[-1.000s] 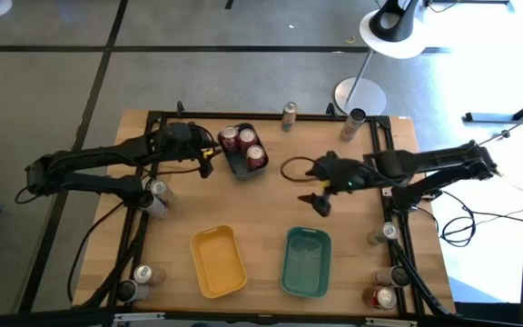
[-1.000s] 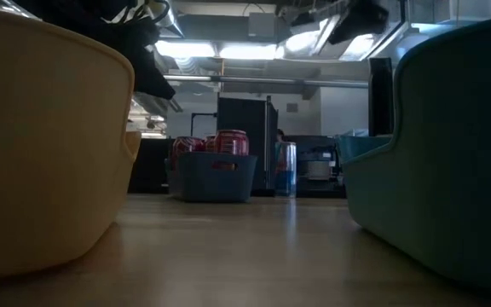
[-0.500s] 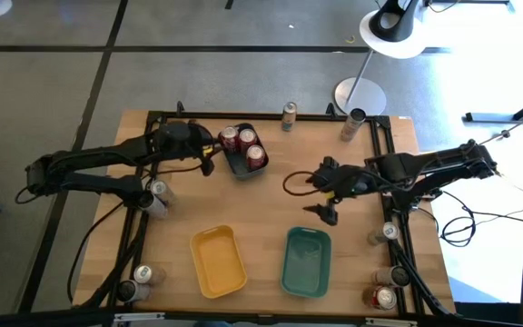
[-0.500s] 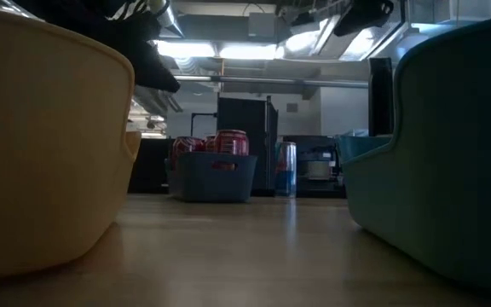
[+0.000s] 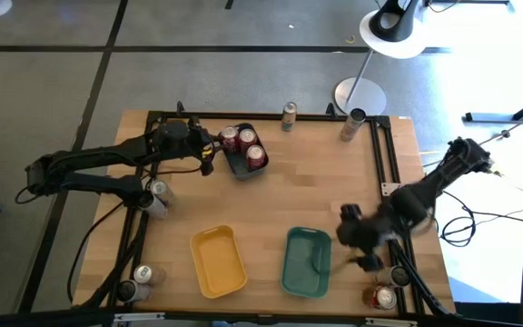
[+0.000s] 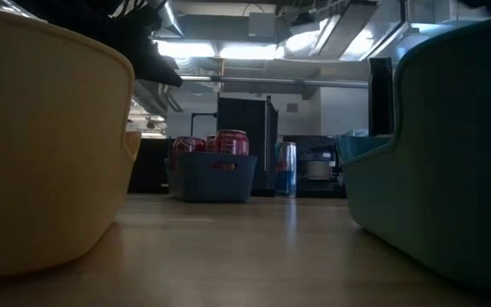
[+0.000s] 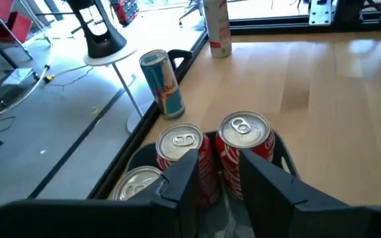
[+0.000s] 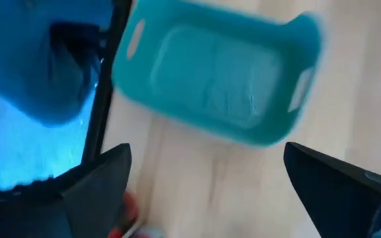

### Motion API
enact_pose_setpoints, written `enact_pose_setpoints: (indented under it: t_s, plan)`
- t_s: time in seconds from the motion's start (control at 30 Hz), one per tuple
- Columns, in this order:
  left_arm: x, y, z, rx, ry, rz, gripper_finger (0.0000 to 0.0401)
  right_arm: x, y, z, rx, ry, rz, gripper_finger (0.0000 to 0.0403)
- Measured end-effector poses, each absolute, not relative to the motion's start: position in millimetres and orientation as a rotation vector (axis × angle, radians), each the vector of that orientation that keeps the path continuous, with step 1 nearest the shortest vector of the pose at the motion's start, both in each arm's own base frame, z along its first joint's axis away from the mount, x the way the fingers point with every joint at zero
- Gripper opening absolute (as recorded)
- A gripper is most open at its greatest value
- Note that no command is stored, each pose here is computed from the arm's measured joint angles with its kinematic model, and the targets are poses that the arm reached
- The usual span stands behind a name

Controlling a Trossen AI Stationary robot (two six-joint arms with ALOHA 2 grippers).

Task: Sort soda cans
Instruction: Put the red and white soda can into the blue bin

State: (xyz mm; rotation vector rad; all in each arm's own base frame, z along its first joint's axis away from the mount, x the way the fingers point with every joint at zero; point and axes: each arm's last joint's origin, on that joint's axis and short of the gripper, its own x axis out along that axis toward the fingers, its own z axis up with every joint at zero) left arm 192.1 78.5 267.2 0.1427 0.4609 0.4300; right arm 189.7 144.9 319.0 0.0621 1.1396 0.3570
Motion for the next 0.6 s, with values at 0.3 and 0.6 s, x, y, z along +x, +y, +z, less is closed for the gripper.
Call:
enact_pose_setpoints:
  t_s: [0.3, 0.6]
  plan:
    - [192, 79, 268, 0.050, 0.432, 0.452, 0.0100, 144, 216, 295, 0.052, 1.318, 0.441, 0.0394]
    - [192, 78, 267, -0.033, 0.420, 0.469, 0.0100, 116, 250, 277, 0.047, 1.407, 0.430, 0.0395]
